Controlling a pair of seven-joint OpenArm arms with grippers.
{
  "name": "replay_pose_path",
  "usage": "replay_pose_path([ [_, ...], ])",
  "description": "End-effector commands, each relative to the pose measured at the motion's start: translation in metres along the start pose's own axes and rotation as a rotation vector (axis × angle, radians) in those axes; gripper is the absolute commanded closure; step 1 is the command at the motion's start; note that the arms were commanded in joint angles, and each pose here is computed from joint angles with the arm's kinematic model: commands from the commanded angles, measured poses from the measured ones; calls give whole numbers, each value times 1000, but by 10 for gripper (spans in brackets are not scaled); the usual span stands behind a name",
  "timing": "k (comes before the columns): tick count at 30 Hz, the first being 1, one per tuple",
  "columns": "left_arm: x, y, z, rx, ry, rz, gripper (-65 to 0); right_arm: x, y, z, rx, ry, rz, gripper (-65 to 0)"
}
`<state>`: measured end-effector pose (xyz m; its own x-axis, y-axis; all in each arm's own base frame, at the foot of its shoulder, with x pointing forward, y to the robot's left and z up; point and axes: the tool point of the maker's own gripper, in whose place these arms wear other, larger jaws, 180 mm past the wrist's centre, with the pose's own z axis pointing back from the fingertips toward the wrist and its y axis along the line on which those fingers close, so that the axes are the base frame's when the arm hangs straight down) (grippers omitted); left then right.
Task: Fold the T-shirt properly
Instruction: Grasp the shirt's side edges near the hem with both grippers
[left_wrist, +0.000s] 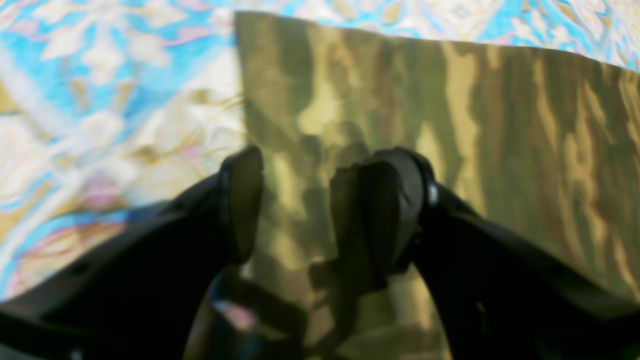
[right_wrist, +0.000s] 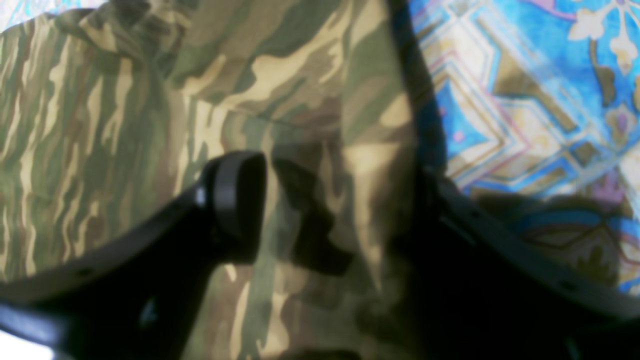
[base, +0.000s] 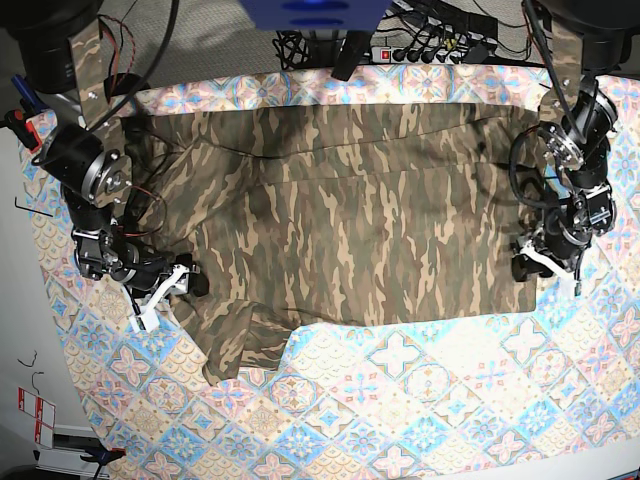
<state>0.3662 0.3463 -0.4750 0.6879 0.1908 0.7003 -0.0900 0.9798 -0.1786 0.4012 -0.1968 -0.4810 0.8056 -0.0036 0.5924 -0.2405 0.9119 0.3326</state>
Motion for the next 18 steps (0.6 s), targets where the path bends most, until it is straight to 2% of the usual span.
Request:
replay_pose_path([
  [1,-3,15,5,43,46,-29,-338,-15,-7,4,-23,94,30,-381],
  [5,-11,8,2,29,81,-66,-338,-15,-7,4,-23,94,30,-380],
  [7,-26,-16,-7,-19,113,-70,-338,-15,-7,4,-23,94,30,-379],
  [11,-41,-74,-19,-197,137,-51,-337,-15,-7,4,-23,94,30,-379],
  [18,-21,-142,-39,-308,104,-49,-333,-15,-7,4,-23,94,30,-378],
])
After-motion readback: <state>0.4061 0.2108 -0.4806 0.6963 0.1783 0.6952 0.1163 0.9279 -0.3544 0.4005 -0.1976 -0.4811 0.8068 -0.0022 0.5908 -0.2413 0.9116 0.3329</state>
